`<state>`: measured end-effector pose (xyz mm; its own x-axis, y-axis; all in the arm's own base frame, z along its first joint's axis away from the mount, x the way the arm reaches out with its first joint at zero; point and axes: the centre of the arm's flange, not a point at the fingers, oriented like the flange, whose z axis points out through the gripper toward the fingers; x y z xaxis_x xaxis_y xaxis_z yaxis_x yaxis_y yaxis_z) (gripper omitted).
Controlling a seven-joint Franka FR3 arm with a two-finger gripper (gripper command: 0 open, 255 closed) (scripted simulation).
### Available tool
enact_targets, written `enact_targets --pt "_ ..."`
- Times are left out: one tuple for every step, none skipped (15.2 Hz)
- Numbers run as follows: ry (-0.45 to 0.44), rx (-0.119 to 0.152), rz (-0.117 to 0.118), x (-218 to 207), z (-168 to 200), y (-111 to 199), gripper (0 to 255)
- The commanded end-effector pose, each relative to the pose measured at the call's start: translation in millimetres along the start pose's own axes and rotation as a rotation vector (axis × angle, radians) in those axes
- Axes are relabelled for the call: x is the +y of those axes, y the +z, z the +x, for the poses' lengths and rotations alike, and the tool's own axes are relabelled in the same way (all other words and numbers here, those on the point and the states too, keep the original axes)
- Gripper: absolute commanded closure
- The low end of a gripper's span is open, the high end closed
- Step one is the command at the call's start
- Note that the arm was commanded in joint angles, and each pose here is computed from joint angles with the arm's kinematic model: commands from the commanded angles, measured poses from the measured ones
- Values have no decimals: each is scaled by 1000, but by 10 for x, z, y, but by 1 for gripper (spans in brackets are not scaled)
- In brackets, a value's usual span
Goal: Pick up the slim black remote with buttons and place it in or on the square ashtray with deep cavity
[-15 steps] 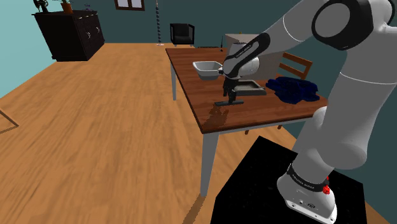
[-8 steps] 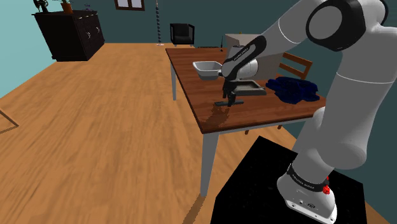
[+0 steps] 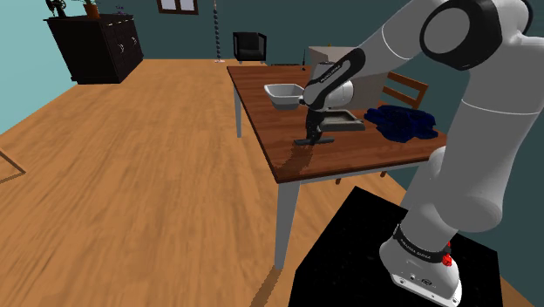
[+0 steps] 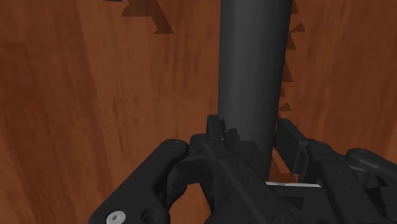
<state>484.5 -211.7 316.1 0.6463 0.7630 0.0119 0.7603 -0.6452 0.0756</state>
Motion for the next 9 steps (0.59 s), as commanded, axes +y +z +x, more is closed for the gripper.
enact_targets --pt "0 -2 -5 7 4 18 255" --pt "0 -2 -6 11 4 15 255" --pt "0 -2 -6 10 2 12 255" --pt "0 -2 -6 4 -5 15 255" --pt "0 -2 -6 8 -4 -38 255" --pt "0 -2 -6 12 -4 -91 255" --pt "0 -2 -6 16 -3 -143 255" --pt "0 -2 -6 20 -2 -196 255" --pt "0 -2 -6 24 -2 -249 255"
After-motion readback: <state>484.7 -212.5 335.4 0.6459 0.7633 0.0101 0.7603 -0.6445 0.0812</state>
